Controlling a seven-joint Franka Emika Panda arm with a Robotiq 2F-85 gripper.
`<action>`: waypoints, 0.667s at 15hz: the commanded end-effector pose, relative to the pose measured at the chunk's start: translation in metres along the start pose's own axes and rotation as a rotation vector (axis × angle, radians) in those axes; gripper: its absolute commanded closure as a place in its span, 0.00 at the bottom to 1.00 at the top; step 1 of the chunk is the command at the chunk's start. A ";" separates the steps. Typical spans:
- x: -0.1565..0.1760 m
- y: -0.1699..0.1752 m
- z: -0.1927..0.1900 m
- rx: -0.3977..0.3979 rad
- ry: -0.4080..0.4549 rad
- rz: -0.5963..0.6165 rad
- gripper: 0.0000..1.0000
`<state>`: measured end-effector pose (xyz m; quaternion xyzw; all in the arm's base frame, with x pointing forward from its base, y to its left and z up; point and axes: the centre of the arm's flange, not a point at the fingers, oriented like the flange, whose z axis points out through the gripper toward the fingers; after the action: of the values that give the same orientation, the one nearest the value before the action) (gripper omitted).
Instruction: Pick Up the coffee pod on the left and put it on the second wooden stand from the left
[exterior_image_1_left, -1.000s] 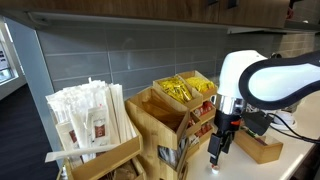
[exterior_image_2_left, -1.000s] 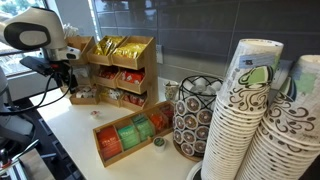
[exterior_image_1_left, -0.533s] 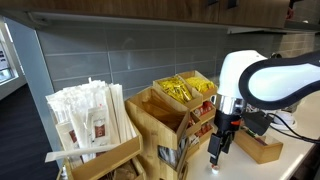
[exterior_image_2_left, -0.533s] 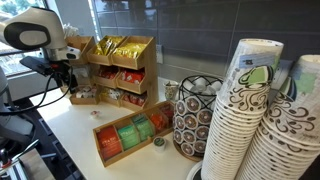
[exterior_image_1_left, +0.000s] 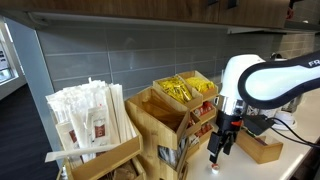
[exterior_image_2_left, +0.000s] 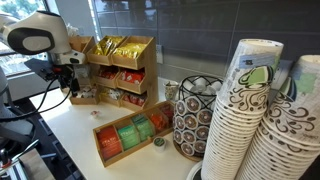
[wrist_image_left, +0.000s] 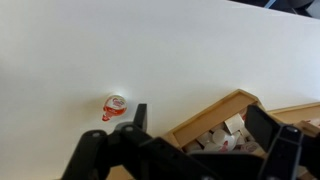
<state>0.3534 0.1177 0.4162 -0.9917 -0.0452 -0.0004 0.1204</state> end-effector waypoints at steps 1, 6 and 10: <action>-0.005 0.026 0.027 0.122 0.022 0.100 0.00; -0.014 0.074 0.056 0.258 0.112 0.227 0.00; -0.002 0.102 0.068 0.280 0.194 0.334 0.00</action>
<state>0.3716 0.0483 0.3621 -0.9610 0.1005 -0.0539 0.2520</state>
